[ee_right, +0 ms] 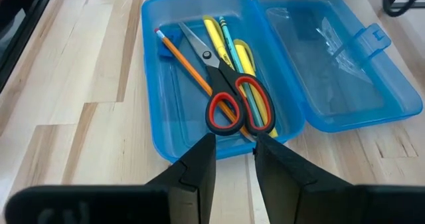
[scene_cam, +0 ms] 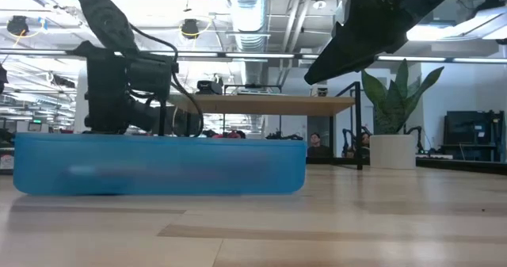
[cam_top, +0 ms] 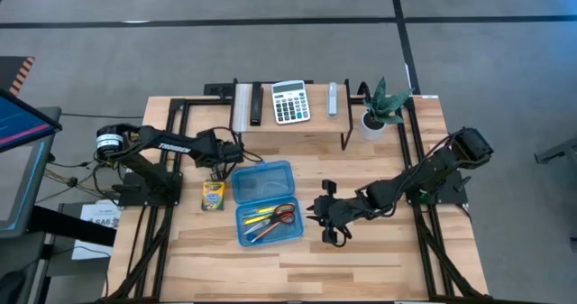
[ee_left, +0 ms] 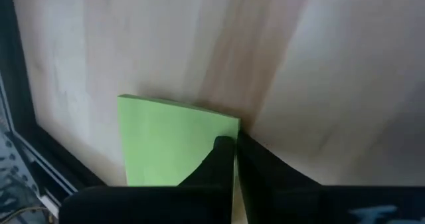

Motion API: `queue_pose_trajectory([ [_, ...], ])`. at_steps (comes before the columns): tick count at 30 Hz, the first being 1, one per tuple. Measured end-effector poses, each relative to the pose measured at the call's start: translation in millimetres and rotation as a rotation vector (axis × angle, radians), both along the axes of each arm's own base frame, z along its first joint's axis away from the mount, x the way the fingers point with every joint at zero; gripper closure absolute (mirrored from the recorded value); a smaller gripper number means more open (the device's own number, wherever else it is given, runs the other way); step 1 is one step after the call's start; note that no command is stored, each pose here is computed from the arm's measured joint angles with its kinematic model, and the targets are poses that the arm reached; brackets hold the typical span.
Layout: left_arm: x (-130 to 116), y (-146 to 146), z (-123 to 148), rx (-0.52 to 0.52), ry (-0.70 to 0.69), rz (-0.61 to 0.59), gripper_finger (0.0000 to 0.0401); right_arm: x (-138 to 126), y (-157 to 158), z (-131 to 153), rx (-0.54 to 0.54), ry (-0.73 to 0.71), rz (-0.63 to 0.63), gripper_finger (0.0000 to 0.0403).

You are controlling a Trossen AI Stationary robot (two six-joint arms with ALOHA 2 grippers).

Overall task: Pack school essentials
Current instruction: Put the green sticky note into the blue supply box

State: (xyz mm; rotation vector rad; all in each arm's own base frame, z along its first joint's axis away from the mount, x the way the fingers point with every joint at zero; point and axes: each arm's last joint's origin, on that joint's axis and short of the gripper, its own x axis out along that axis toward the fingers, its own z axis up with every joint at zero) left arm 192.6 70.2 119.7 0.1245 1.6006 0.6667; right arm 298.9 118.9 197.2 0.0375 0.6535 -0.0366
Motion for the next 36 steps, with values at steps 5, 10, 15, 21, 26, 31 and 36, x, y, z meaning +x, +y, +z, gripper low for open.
queue_pose_trajectory([
  [5, 10, -12, 10, -0.001, -0.01, -0.013, 0.0401, 0, 0, 0, 0.0, 0.0, 0.0, 0.028],
  [10, 24, -24, 29, 0.033, -0.024, -0.038, 0.0401, 0, 0, 0, 0.0, 0.0, 0.0, 0.028],
  [15, 38, -40, 53, 0.066, -0.045, -0.067, 0.0401, 0, 1, 0, 0.0, 0.0, 0.003, 0.028],
  [21, 46, -62, 72, 0.072, -0.072, -0.104, 0.0401, -1, 1, 0, -0.002, 0.005, 0.004, 0.028],
  [26, 41, -60, 62, 0.021, -0.059, -0.073, 0.0388, -1, 2, 0, 0.003, 0.006, 0.004, 0.028],
  [31, 30, -47, 41, -0.018, -0.044, -0.024, 0.0318, -3, 6, 0, 0.004, 0.006, 0.017, 0.028],
  [36, 23, -32, 28, -0.031, -0.041, -0.003, 0.0234, -3, 6, 0, 0.003, 0.006, 0.018, 0.028],
])
